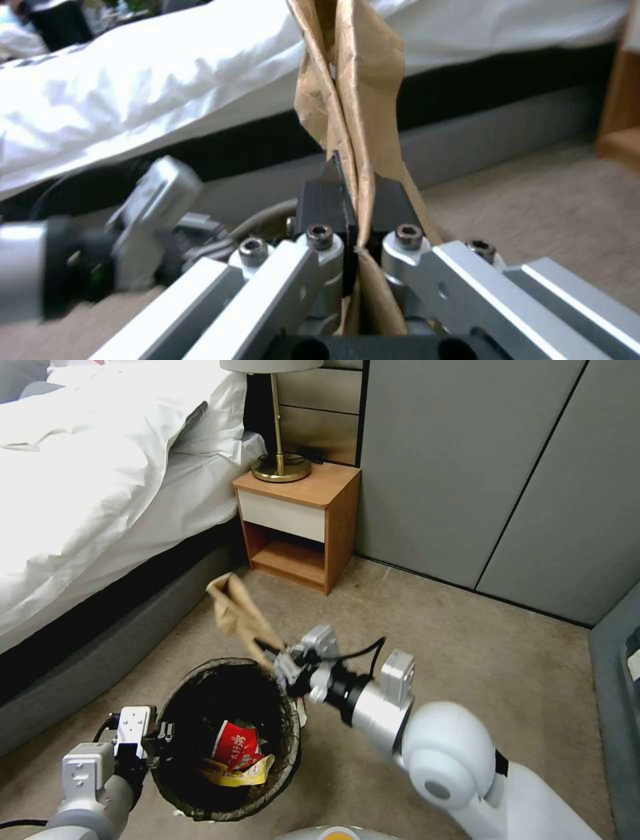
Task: Pick up the trash bin, then pick up the garbage from the floor and place it into the trash bin.
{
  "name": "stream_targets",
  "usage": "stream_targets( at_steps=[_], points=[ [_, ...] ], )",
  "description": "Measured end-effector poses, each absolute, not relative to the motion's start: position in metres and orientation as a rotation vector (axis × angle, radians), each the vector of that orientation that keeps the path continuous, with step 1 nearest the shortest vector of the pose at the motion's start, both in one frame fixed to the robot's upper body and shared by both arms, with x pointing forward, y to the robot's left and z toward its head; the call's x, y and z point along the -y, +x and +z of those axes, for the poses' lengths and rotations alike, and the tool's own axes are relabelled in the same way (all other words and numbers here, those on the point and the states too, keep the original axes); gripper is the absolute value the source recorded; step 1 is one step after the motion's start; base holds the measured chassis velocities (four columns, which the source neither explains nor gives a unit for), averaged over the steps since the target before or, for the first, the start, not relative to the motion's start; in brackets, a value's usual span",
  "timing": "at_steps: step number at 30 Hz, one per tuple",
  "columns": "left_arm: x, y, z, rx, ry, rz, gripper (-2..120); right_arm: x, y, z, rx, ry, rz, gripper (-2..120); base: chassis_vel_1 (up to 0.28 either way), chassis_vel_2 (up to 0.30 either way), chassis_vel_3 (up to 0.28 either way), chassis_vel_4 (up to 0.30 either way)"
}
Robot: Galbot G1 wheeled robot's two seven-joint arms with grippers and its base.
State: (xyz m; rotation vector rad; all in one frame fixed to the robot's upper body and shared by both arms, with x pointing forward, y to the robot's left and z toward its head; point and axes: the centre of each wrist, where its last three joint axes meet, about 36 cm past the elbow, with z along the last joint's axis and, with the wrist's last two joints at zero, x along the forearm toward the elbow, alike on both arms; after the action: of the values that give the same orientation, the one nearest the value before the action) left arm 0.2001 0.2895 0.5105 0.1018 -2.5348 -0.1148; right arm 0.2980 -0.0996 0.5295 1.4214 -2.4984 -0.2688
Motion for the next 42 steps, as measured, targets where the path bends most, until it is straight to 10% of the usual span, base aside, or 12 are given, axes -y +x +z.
stream_targets(
  at_steps=[12,42],
  points=[
    [-0.289,0.200,0.510,2.534,0.108,-0.114,1,0.084,0.278,0.499,2.414,1.410,-0.184,0,0.000,0.000,0.000,0.000],
    [-0.290,0.201,0.511,2.539,0.101,-0.113,1,0.111,0.279,0.535,2.571,1.380,-0.258,100,0.000,0.000,0.000,0.000]
  ],
)
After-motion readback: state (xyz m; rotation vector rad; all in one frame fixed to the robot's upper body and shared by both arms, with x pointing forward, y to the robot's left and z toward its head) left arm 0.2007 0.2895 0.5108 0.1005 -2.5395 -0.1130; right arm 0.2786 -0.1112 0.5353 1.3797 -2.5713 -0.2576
